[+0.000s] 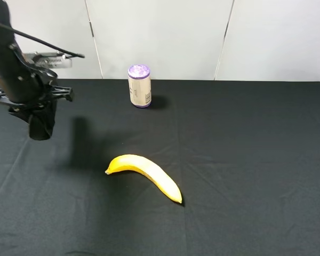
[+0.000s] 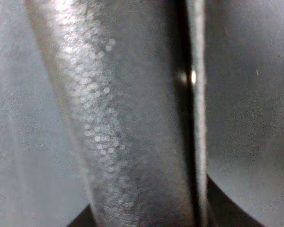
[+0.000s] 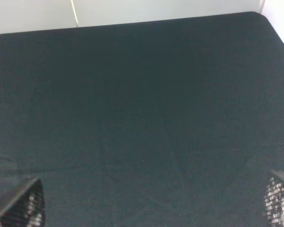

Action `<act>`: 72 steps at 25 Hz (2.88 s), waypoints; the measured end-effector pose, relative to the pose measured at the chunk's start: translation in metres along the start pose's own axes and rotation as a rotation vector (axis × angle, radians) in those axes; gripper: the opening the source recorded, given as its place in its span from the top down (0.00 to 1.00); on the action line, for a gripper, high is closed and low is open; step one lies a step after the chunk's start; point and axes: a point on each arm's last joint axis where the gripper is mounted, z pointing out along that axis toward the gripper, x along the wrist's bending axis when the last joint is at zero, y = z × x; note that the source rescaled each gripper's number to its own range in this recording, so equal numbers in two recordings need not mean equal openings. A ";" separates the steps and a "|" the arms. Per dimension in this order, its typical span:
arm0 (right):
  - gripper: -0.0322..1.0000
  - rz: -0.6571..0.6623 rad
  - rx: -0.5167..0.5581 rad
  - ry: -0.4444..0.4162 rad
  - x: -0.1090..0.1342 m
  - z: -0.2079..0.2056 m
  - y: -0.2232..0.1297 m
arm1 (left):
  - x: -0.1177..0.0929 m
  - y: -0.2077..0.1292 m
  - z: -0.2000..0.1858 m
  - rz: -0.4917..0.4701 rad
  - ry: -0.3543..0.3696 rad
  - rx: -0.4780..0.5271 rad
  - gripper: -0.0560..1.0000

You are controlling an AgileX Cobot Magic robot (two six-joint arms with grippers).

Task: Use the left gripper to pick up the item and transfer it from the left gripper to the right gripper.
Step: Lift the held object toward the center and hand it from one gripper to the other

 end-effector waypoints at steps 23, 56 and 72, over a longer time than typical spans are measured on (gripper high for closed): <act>0.00 0.000 0.001 0.000 0.000 0.000 0.000 | -0.009 -0.043 -0.071 0.448 -0.223 0.049 0.93; 0.00 -0.009 -0.001 0.035 0.003 0.000 0.000 | -0.124 -0.083 -0.048 1.501 -0.196 -0.061 0.94; 0.00 -0.176 0.061 0.409 0.030 0.031 0.030 | -0.145 -0.091 -0.048 1.776 -0.200 -0.184 0.94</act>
